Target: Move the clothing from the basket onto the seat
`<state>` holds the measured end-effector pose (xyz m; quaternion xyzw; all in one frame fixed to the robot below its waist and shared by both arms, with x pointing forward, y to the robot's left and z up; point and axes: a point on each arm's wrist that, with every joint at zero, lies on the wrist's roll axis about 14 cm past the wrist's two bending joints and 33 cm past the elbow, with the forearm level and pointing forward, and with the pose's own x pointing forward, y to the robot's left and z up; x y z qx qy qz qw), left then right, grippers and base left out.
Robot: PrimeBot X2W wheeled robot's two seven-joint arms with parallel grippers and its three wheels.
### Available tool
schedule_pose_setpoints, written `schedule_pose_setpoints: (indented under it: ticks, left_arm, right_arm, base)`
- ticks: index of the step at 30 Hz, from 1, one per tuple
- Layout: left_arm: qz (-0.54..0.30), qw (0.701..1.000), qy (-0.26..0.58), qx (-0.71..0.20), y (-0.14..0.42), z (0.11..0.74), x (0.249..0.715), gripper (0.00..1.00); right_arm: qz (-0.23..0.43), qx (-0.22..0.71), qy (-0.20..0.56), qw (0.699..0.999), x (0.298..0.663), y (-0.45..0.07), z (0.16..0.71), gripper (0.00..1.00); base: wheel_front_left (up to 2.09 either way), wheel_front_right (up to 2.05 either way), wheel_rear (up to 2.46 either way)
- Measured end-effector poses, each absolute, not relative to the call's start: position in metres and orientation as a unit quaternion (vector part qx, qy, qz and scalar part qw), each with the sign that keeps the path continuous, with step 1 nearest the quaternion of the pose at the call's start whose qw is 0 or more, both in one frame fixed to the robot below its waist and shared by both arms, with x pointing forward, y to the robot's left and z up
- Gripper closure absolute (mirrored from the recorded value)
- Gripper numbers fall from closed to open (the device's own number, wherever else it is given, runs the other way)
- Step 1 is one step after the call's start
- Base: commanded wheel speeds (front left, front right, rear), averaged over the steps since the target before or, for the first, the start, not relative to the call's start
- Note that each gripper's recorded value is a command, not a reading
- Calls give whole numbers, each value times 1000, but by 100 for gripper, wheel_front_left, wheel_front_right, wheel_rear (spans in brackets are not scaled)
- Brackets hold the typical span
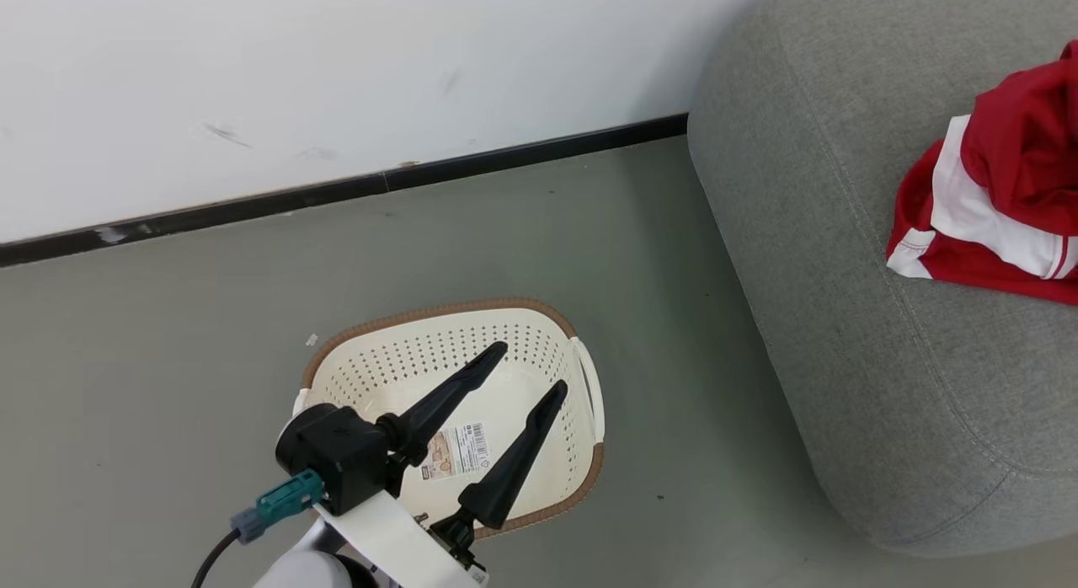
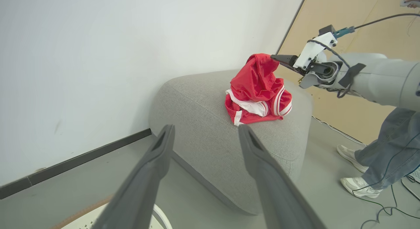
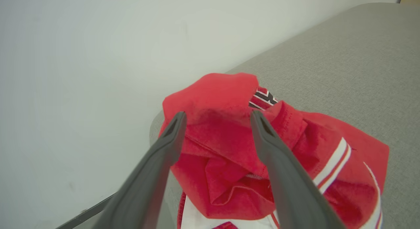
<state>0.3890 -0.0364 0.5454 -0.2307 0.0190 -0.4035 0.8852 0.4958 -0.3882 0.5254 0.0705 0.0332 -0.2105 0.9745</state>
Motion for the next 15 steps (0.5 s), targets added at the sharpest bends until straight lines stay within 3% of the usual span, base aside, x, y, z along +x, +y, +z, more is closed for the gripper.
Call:
schedule_pose_setpoints:
  ticks: [15]
  left_arm:
    - [-317, 924, 6, -215, 6, 538, 392, 0]
  right_arm:
    - [-100, 46, 25, 994, 482, -300, 511, 0]
  base:
    - [0, 0, 0]
